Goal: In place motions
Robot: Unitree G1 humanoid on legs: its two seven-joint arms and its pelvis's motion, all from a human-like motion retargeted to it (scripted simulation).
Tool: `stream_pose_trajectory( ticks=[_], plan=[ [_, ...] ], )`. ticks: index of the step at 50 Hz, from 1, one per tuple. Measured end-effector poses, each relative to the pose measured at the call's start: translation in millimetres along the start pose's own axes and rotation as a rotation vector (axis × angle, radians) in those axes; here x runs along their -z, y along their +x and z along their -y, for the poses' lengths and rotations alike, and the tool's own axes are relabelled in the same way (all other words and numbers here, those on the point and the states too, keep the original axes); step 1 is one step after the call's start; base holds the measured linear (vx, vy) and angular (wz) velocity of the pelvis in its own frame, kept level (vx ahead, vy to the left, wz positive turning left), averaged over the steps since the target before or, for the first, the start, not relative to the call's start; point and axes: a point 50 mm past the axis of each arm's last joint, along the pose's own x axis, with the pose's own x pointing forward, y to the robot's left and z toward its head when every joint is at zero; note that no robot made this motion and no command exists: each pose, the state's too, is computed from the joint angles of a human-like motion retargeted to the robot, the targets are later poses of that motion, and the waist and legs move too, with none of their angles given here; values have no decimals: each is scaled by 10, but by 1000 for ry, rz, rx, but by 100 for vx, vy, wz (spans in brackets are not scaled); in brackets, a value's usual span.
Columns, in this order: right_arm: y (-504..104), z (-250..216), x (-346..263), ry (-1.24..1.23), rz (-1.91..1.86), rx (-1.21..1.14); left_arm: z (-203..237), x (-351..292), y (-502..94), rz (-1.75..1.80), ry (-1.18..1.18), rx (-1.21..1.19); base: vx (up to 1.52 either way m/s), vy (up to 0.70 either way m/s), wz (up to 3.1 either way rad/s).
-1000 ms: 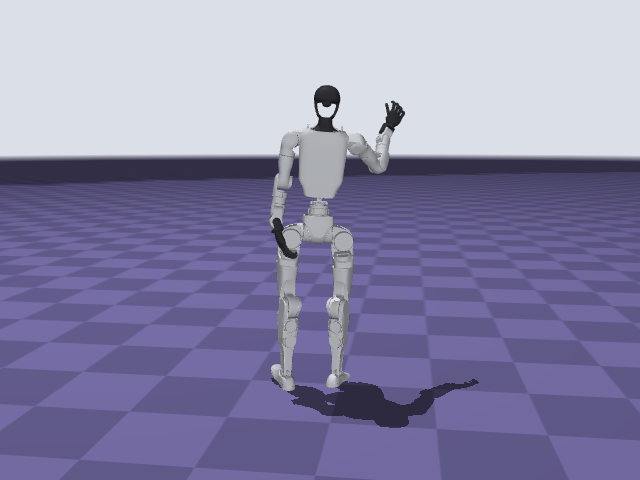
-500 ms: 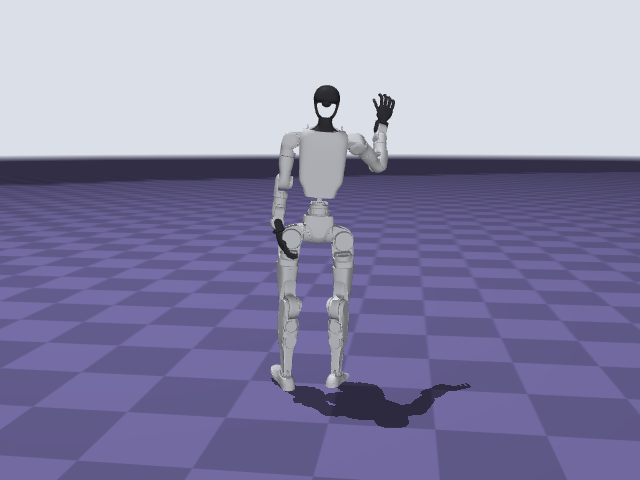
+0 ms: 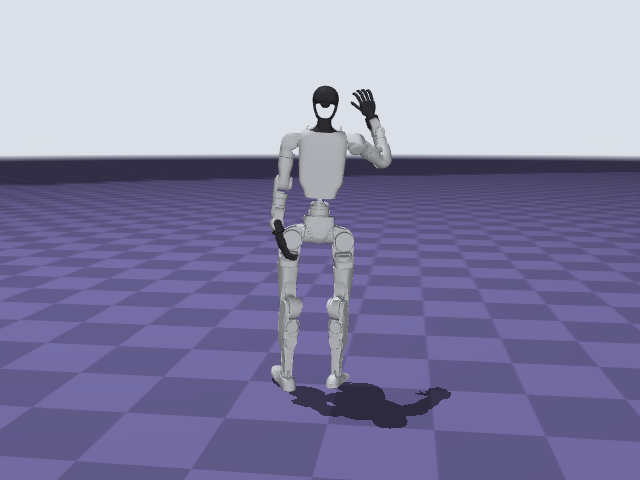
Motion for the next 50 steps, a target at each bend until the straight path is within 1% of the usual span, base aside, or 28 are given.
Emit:
stream_pose_trajectory(
  ticks=[3,6,9,14,17,21,24,26,29,33,38,41,45,50],
  plan=[
    [71,73,-157,-37,145,19,10,-46,-3,13,19,4,0,0,0],
    [78,80,-152,-47,137,7,43,-99,1,28,39,12,0,0,0],
    [21,71,8,-55,-11,14,74,-146,4,45,52,24,0,0,0],
    [-299,-34,425,-9,-421,-5,69,-177,-4,57,68,27,0,0,0],
    [-582,-152,617,104,-686,9,46,-141,-5,44,61,18,0,0,0],
    [-864,-380,693,360,-944,48,17,-56,-1,19,29,10,0,0,0],
    [-917,-497,660,536,-1008,65,1,7,5,2,10,8,0,0,0],
    [-872,-500,627,589,-971,60,-10,37,6,-5,2,6,0,0,0],
    [-725,-427,564,524,-843,34,-34,70,3,-15,-1,0,0,0,0],
    [-424,-260,390,341,-567,-6,-51,63,-8,-20,7,-9,0,0,0],
    [-104,-74,12,133,-128,-38,-48,10,-15,-3,10,-7,0,0,0],
    [-33,23,-92,12,3,-31,-29,-45,-17,16,17,1,0,0,0],
    [-100,69,7,-50,-80,3,24,-139,-15,43,37,16,0,0,0],
    [-543,-90,413,97,-545,-6,59,-212,-17,68,57,23,0,0,0]
  ],
)
